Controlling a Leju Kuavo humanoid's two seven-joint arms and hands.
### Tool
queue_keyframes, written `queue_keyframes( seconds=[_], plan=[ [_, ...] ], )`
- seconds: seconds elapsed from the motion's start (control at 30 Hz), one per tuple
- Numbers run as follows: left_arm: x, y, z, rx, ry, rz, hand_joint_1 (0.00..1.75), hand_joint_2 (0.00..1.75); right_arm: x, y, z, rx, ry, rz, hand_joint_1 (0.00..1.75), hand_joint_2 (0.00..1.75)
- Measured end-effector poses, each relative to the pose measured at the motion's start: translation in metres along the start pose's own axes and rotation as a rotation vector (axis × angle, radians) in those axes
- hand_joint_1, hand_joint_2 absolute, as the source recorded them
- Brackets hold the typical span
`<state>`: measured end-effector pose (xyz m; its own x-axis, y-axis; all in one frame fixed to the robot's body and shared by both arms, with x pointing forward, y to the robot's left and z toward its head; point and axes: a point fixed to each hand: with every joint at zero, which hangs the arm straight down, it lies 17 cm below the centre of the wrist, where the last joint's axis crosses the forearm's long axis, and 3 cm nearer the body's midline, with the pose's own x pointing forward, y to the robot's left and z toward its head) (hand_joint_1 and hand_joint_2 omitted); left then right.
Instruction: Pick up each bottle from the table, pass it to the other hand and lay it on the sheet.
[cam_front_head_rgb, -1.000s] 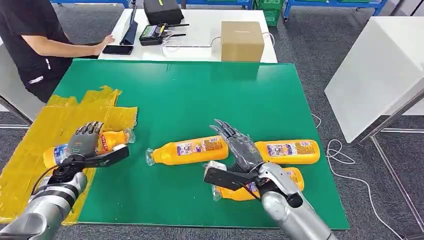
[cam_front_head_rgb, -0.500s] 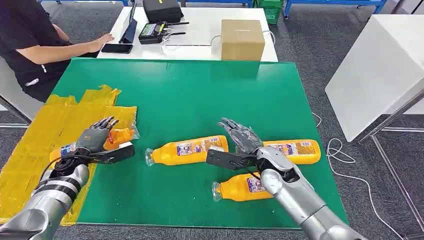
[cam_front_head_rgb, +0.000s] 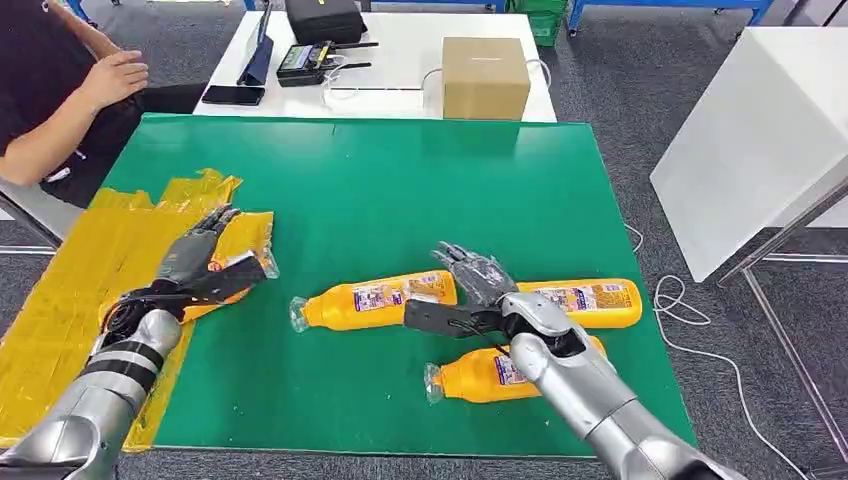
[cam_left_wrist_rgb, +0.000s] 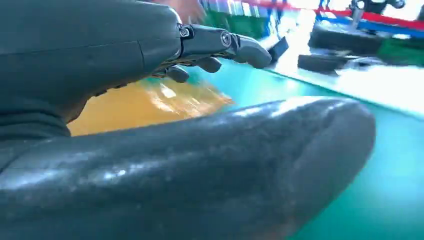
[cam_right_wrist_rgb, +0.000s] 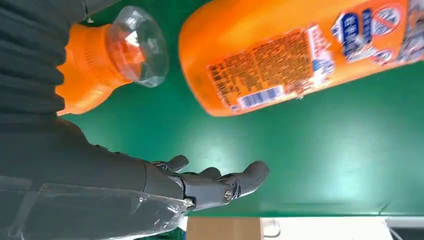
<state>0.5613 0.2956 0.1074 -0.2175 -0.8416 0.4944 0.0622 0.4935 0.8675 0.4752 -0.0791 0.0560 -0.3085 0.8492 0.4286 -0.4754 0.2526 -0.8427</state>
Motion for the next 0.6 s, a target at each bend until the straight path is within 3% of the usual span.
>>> queue_keyframes(
  seconds=[0.1,0.3,0.6],
  plan=[
    [0.021,0.012,-0.004,0.005,-0.045,0.272,0.00,0.00,0.008,0.003,-0.005,0.014,0.002,0.007,0.00,1.75],
    [0.047,0.043,-0.003,0.063,-0.127,0.556,0.00,0.00,0.021,0.004,-0.014,0.031,-0.004,0.030,0.00,1.75],
    [0.064,0.065,0.000,0.117,-0.179,0.622,0.00,0.00,0.031,0.010,-0.021,0.050,-0.003,0.055,0.00,1.75]
  ],
)
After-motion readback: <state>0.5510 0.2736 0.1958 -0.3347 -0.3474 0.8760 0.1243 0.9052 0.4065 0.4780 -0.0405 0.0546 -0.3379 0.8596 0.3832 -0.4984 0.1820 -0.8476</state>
